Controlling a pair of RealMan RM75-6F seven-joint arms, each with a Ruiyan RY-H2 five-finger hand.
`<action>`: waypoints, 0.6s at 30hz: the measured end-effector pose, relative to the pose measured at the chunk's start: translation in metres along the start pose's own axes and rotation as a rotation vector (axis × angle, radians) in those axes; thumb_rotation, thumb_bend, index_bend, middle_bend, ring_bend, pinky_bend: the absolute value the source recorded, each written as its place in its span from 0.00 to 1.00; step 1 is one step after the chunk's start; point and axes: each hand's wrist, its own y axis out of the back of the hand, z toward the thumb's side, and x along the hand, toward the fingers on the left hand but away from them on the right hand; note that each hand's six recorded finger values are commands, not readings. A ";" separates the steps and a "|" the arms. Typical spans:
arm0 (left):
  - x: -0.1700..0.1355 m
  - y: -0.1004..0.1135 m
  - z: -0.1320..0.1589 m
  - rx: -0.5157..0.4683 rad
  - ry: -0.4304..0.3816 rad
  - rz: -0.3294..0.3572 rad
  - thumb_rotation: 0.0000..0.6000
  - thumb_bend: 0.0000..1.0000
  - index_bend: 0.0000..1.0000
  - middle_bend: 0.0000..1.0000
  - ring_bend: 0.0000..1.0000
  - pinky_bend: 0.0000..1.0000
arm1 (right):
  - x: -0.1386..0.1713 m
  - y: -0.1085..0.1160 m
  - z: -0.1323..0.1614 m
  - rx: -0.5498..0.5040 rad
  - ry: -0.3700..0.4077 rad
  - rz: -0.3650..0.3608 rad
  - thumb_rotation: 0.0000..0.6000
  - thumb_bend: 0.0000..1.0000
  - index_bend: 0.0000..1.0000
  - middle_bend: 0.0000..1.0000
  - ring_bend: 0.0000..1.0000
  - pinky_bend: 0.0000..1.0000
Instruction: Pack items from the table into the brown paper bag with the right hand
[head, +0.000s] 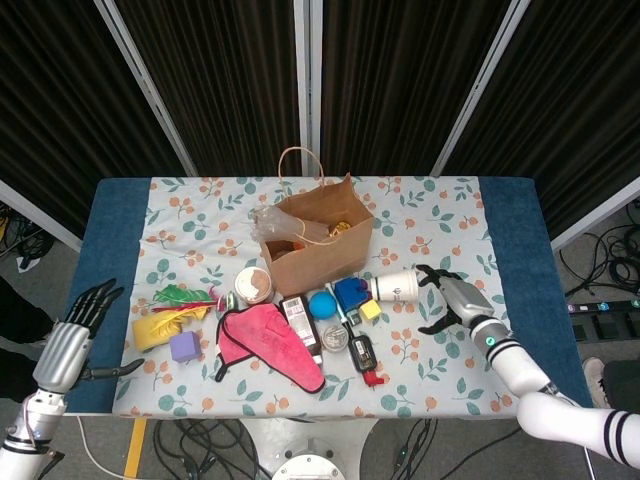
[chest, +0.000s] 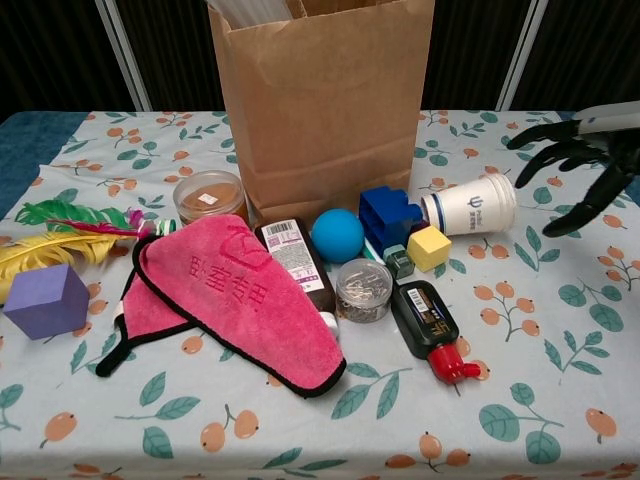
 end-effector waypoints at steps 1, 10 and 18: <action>0.000 0.000 0.000 0.000 0.000 -0.001 0.57 0.00 0.06 0.07 0.03 0.07 | 0.005 0.003 -0.004 0.006 -0.007 -0.013 1.00 0.00 0.00 0.24 0.05 0.00; 0.001 -0.004 0.003 -0.008 -0.012 -0.005 0.57 0.00 0.06 0.07 0.03 0.07 | 0.024 0.029 -0.015 0.117 -0.022 -0.179 1.00 0.00 0.00 0.21 0.03 0.00; -0.001 -0.001 0.001 -0.005 -0.005 0.007 0.57 0.00 0.06 0.07 0.03 0.07 | -0.015 0.016 0.013 0.164 0.038 -0.114 1.00 0.00 0.00 0.11 0.00 0.00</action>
